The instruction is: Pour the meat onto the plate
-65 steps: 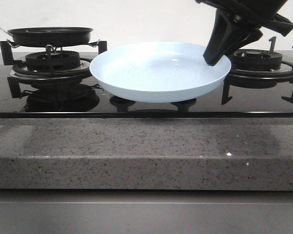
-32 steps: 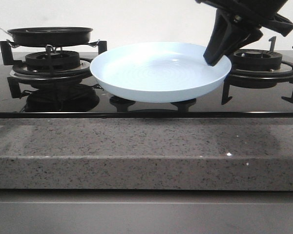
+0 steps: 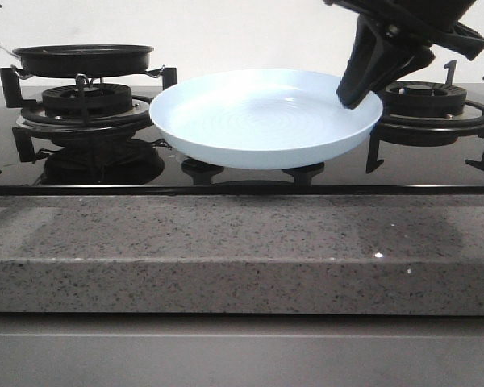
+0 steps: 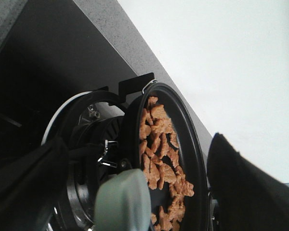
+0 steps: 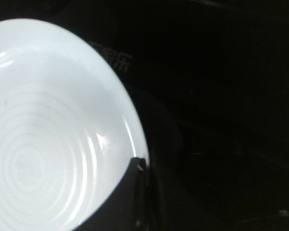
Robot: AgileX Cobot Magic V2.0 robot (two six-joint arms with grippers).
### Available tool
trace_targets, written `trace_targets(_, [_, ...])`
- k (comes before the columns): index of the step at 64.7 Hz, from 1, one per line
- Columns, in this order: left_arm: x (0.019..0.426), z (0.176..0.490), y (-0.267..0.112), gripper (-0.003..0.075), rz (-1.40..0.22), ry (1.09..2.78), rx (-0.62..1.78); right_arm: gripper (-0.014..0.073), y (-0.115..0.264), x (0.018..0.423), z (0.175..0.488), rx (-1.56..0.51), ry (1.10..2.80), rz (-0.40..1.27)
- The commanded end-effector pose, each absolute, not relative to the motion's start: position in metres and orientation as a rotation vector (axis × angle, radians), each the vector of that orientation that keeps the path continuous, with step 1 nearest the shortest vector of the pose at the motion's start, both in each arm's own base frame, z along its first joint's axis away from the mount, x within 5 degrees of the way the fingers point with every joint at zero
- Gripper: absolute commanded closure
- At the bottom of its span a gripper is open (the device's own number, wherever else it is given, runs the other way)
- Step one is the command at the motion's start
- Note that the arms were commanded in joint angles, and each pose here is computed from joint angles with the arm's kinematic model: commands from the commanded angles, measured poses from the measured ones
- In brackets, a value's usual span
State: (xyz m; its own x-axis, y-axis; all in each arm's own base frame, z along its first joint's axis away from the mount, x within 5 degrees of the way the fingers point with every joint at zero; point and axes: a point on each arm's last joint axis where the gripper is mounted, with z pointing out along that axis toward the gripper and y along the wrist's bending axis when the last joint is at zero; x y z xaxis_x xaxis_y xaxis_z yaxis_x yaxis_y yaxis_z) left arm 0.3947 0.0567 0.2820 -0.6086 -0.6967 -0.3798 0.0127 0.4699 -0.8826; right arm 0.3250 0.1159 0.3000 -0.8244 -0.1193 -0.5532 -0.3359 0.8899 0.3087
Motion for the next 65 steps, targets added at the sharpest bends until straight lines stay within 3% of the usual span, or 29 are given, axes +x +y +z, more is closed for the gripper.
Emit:
trace_targets(1, [0.391, 0.313, 0.05, 0.0205, -1.243, 1.875, -0.492, 0.0708, 0.116, 0.322, 0.323, -0.31, 2.421, 0.568])
trace_targets(25, [0.39, 0.313, 0.049, 0.0526, -1.252, 1.876, -0.484, 0.0708, 0.116, 0.322, 0.323, -0.31, 2.421, 0.568])
trace_targets(46, [0.388, 0.318, 0.046, 0.0741, -1.338, 1.845, -0.461, 0.0708, 0.116, 0.322, 0.323, -0.31, 2.421, 0.568])
trace_targets(54, [0.384, 0.328, 0.046, 0.0741, -1.435, 1.771, -0.44, 0.0708, 0.116, 0.322, 0.323, -0.31, 2.421, 0.568])
trace_targets(65, [0.373, 0.349, 0.045, 0.0741, -1.429, 1.717, -0.368, 0.0708, 0.116, 0.322, 0.323, -0.31, 2.421, 0.568])
